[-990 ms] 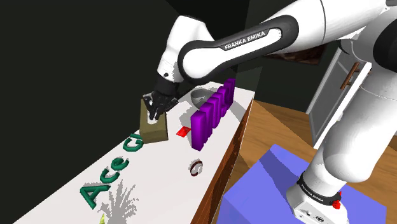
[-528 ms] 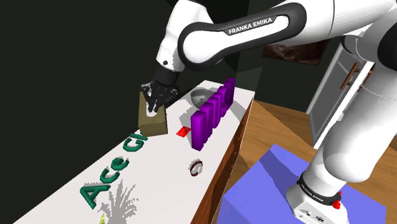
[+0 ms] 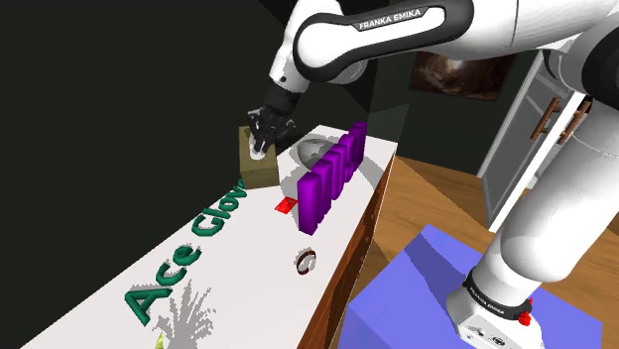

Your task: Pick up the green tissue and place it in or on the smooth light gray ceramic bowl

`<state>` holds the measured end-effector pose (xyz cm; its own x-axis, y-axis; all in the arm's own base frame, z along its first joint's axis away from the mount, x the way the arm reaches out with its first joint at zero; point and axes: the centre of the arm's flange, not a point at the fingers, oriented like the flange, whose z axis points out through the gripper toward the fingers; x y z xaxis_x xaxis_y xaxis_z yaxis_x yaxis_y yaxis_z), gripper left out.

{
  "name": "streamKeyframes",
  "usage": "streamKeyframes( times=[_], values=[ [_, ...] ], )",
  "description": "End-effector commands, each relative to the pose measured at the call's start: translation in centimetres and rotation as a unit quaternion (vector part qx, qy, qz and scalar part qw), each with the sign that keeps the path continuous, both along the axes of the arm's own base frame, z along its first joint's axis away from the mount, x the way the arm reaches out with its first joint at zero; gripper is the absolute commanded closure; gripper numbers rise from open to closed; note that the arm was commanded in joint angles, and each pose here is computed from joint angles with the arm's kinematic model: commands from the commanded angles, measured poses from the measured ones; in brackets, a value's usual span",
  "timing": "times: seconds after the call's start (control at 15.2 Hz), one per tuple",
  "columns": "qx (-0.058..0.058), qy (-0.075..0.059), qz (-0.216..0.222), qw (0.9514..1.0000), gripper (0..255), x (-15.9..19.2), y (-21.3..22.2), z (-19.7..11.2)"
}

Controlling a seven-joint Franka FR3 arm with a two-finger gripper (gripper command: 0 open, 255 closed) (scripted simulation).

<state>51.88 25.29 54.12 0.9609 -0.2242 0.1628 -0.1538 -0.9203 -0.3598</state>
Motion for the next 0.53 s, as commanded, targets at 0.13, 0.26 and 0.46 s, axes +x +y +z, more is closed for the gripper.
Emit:
streamKeyframes(
  times=[0.13,0.26,0.46],
  values=[
    [0.0,0.0,0.001,1.0,255,2.0,-4.8,0.4],
    [0.0,0.0,0.001,1.0,255,3.0,-7.2,0.7],
    [0.0,0.0,0.001,1.0,255,4.5,-10.8,1.1]
  ],
)
